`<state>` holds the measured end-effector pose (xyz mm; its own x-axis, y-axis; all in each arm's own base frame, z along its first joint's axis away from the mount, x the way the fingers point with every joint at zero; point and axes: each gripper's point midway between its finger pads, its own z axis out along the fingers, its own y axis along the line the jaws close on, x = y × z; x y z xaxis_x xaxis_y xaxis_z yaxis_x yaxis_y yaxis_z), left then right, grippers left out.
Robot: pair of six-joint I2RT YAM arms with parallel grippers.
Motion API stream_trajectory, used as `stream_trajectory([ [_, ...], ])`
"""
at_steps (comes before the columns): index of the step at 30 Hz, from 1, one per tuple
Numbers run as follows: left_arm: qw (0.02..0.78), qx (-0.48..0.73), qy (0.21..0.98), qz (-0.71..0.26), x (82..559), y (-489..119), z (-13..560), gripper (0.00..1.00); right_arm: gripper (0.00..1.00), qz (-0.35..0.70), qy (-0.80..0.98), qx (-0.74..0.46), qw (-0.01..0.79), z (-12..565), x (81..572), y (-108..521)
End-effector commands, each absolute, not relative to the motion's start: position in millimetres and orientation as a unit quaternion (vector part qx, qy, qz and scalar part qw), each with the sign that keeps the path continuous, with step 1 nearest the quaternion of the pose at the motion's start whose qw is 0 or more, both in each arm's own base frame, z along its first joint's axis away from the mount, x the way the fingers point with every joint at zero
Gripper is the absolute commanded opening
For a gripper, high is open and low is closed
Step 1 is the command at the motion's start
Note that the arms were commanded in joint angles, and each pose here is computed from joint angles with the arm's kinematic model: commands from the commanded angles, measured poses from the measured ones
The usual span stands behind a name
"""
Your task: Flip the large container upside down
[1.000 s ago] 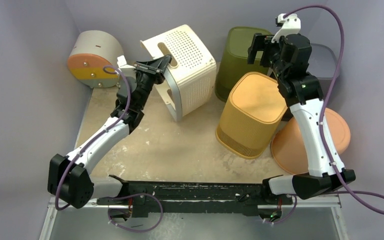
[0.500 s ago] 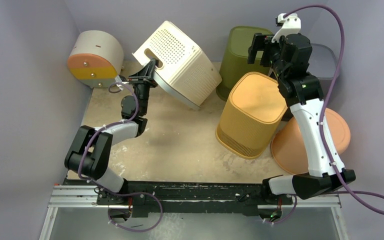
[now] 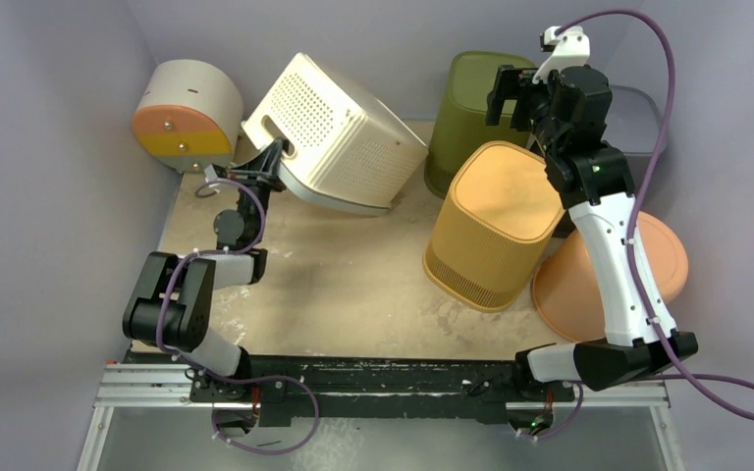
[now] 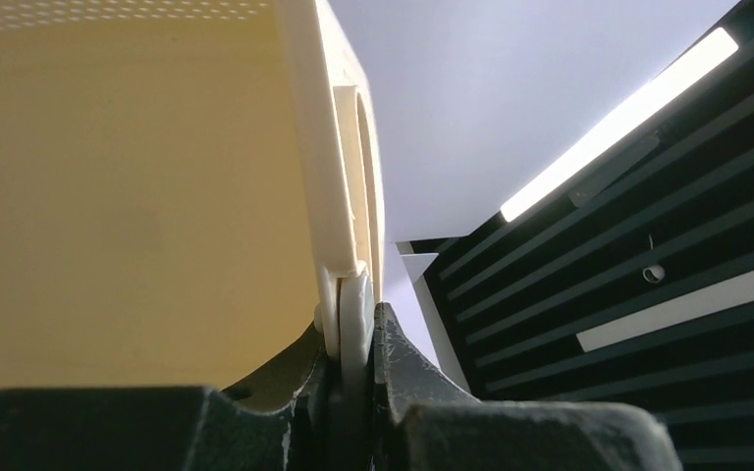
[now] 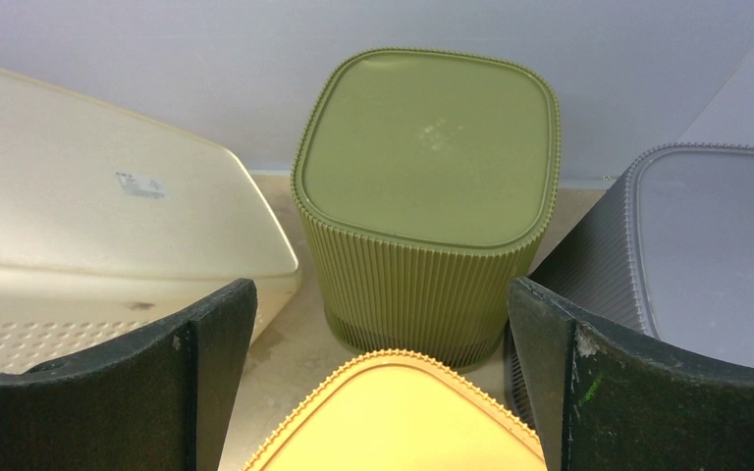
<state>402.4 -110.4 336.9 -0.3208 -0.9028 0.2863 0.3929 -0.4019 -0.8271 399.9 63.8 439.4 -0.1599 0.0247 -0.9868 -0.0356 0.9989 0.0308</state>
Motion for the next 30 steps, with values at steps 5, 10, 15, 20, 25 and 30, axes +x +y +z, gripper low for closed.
stream_trajectory([
  [5, 0.461, -0.350, 0.387, -0.718, 346, -90, 286, 0.02, 1.00, 0.036, 0.748, -0.011, 0.663, 449, 408, 70],
  [10, 0.459, -0.372, 0.425, -0.686, 346, -80, 249, 0.16, 1.00, 0.043, 0.752, -0.015, 0.658, 445, 411, 73],
  [15, 0.449, -0.389, 0.454, -0.665, 353, -72, 222, 0.27, 1.00, 0.043, 0.754, -0.015, 0.655, 441, 410, 74],
  [20, 0.437, -0.403, 0.488, -0.639, 359, -68, 193, 0.28, 1.00, 0.043, 0.754, -0.014, 0.655, 440, 409, 73],
  [25, 0.424, -0.420, 0.533, -0.599, 367, -60, 163, 0.28, 1.00, 0.043, 0.753, -0.013, 0.656, 441, 409, 73],
  [30, 0.417, -0.433, 0.585, -0.545, 372, -48, 132, 0.28, 1.00, 0.044, 0.754, -0.012, 0.655, 440, 408, 73],
])
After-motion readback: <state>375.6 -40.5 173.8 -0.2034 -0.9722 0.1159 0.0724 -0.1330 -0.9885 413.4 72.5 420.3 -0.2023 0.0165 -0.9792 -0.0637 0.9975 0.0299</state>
